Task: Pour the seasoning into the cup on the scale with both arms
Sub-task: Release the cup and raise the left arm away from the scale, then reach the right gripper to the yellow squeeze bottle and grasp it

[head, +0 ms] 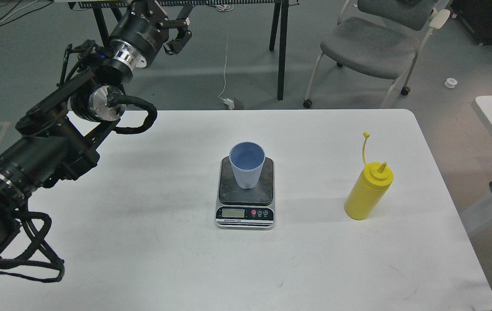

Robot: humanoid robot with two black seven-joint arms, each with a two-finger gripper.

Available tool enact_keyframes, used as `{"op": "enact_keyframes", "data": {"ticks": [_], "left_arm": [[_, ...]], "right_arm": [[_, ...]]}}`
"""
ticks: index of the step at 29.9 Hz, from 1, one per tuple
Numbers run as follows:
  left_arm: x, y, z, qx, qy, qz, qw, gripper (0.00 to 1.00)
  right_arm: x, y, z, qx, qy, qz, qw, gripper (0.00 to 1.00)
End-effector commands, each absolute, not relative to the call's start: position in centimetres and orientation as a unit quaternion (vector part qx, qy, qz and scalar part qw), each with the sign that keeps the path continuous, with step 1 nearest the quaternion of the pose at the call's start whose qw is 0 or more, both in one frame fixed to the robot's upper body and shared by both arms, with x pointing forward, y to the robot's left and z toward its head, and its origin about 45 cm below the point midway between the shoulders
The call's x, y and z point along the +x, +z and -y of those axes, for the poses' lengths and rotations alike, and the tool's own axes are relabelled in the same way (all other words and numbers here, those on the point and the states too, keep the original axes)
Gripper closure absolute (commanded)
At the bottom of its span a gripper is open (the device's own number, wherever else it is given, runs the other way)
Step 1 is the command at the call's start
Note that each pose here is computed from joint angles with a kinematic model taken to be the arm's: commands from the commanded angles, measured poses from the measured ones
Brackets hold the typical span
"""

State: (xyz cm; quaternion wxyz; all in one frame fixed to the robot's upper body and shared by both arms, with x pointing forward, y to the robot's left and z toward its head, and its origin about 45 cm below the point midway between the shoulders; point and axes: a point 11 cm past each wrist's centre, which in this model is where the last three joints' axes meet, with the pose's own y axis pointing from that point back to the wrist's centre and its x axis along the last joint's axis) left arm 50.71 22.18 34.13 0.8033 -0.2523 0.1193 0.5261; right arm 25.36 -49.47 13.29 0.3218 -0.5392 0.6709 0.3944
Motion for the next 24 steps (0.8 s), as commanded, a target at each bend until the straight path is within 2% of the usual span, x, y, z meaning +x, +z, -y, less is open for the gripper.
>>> {"op": "enact_keyframes", "data": {"ticks": [1,4,10,15,24], "left_arm": [[50.8,34.5,-24.0,-0.257,0.538,-0.115,0.795,0.01],[50.7,34.3,-24.1,-0.26,0.536,-0.121,0.794,0.01],[50.6,34.1,-23.2,-0.26,0.521,-0.126,0.803,0.01],[50.6,33.9,-23.0,-0.256,0.521,-0.126,0.804,0.0],[50.4,33.2,-24.0,-0.251,0.531,-0.128,0.799,0.0]], "right_arm": [[22.7,10.1,44.5,-0.522,0.455,-0.638,0.338,0.0],[20.6,8.6,40.4,-0.51,0.499,-0.608,0.348,0.0],[18.5,5.5,36.0,-0.507,0.539,-0.592,0.32,0.0],[18.9,4.4,32.6,-0.511,0.551,-0.573,0.327,0.0],[22.7,4.5,30.5,-0.516,0.546,-0.556,0.355,0.0]]}}
